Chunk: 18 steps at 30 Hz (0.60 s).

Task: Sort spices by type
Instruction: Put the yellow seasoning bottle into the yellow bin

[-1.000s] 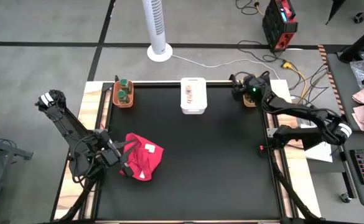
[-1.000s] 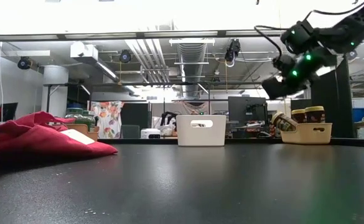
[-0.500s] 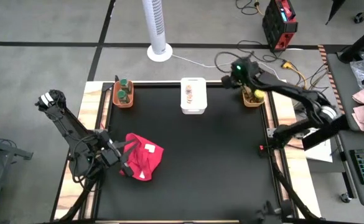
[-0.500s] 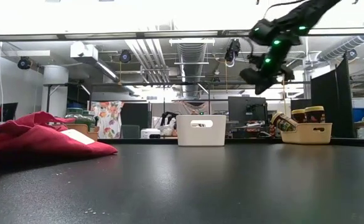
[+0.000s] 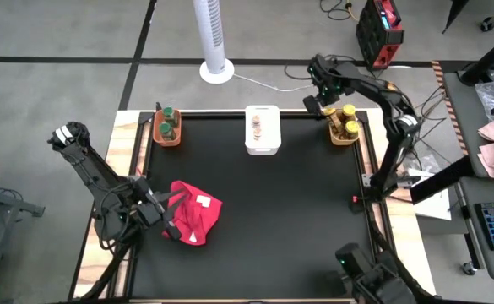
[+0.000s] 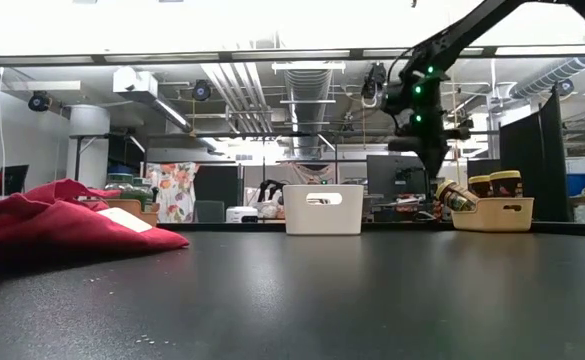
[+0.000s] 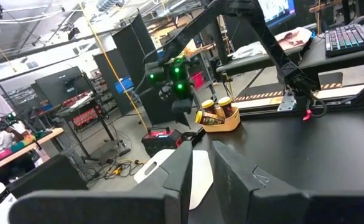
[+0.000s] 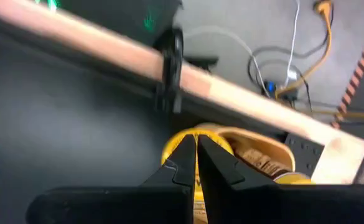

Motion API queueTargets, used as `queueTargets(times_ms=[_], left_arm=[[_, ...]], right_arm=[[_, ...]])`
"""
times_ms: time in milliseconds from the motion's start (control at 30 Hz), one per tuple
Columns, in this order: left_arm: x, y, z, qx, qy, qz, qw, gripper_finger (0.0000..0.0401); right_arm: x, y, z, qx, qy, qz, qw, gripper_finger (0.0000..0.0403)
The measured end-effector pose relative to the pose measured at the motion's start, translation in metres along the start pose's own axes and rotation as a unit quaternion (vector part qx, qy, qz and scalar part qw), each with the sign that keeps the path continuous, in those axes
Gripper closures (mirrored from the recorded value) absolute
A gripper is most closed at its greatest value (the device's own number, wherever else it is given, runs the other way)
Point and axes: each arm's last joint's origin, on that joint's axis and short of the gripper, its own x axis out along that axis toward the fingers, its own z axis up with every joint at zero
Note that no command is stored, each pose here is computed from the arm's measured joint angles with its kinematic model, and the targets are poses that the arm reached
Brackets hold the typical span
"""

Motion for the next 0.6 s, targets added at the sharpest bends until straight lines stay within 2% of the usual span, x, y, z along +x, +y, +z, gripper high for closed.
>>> queueTargets(times_ms=[133,600], left_arm=[[0.000,0.000,0.000,0.002,0.000,0.000,1.000,0.0357],[0.000,0.000,-0.001,0.004,0.000,0.000,1.000,0.0357]], right_arm=[[0.014,-0.001,-0.003,-0.015,0.043,-0.015,0.999,0.0394],[0.005,-0.005,-0.008,-0.028,0.046,-0.028,0.998,0.0394]])
